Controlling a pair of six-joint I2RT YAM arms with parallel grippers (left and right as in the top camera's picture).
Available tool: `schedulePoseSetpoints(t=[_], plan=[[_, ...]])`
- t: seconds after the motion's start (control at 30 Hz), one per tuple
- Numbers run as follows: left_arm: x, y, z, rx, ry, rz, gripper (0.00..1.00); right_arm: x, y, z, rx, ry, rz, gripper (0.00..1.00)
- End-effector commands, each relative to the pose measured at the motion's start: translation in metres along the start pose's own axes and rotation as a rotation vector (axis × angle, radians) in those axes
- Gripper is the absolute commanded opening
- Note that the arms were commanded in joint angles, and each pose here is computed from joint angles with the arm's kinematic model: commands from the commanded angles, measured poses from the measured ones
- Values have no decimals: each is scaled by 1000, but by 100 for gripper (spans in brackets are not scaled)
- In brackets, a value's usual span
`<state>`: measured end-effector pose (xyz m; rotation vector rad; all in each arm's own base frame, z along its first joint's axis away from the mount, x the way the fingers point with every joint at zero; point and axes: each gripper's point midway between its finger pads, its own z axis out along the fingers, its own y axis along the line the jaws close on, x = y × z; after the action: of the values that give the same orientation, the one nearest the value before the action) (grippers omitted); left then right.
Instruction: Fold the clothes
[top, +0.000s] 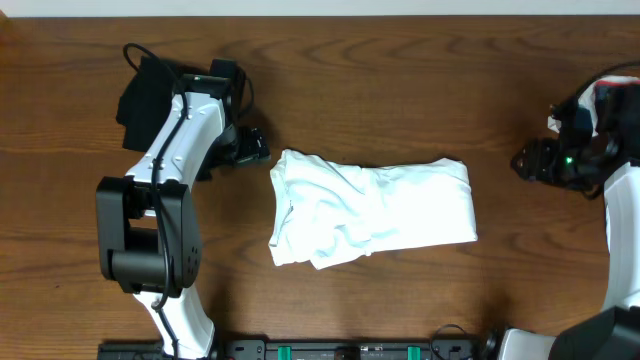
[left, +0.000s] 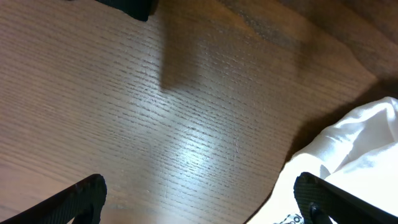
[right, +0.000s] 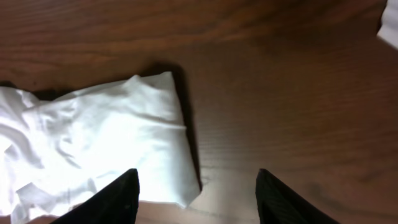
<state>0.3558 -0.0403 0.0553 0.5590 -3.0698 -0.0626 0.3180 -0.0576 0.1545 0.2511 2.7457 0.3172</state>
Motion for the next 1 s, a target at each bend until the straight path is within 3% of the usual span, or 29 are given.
schedulePoseSetpoints(t=[0.0, 0.2, 0.37, 0.5, 0.97], plan=[[3, 2, 6, -12, 21, 2, 98, 15, 2, 24, -104, 31, -12, 60], [3, 2, 6, -12, 21, 2, 98, 35, 13, 76, -265, 19, -97, 68], [3, 2, 6, -12, 21, 2, 98, 51, 7, 113, -301, 48, -77, 72], [3, 2, 6, -12, 21, 2, 98, 48, 26, 126, -467, 27, -57, 75], [3, 2, 6, -12, 21, 2, 98, 66, 33, 154, -588, 104, 22, 73]])
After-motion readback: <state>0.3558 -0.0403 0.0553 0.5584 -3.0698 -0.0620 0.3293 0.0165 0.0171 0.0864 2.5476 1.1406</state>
